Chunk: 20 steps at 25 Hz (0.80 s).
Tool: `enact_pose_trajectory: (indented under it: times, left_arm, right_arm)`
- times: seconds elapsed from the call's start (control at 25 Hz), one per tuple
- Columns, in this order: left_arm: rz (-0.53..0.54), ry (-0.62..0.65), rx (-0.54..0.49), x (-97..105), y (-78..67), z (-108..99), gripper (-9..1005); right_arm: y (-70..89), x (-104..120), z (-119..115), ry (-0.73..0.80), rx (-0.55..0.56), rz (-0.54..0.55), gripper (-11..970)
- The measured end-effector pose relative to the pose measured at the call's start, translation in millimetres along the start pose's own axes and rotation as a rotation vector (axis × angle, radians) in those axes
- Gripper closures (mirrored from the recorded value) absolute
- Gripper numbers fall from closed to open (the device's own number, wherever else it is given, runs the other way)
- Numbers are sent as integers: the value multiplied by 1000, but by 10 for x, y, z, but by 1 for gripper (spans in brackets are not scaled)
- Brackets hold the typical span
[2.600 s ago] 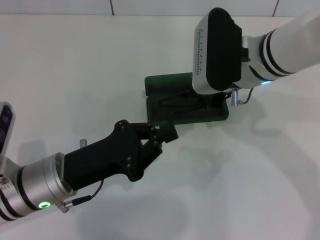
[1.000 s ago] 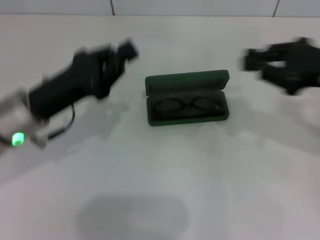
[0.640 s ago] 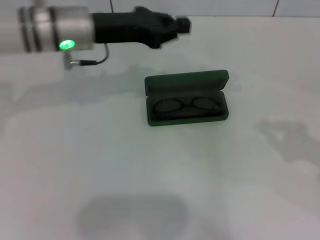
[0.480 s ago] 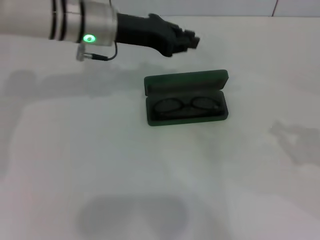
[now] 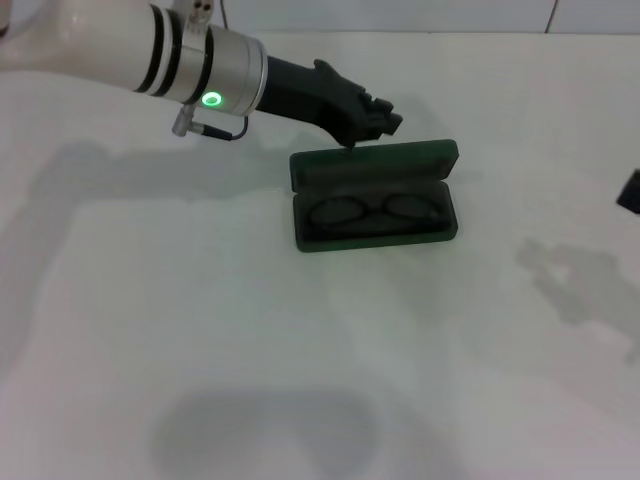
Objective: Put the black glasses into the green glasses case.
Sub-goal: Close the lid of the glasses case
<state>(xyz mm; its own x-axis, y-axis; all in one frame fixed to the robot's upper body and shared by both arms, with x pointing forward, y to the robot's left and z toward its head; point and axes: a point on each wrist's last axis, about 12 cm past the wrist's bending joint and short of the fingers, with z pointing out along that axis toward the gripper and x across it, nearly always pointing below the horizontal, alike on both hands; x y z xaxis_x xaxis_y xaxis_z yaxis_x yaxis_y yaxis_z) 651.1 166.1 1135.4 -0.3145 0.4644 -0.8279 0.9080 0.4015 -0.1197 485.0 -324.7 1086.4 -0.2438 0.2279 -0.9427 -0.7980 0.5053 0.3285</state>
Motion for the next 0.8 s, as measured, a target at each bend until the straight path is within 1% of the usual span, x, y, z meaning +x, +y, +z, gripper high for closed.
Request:
enact_pose_trajectory:
  times: [0.2,0.36,0.56,0.8]
  left_arm:
    - [10,40,10,27,-37,51,805]
    - [14,48,16,34,-60,78,805]
    - [14,49,16,40,-71,93,806]
    - [12,76,23,95,-102,126,806]
  right_arm:
    - [-11,56,81,14,-7,13,805]
    - [-11,106,125,10,-11,22,804]
    - [-3,146,120,9,-5,27,803]
    - [7,163,106,8,-2,30,801]
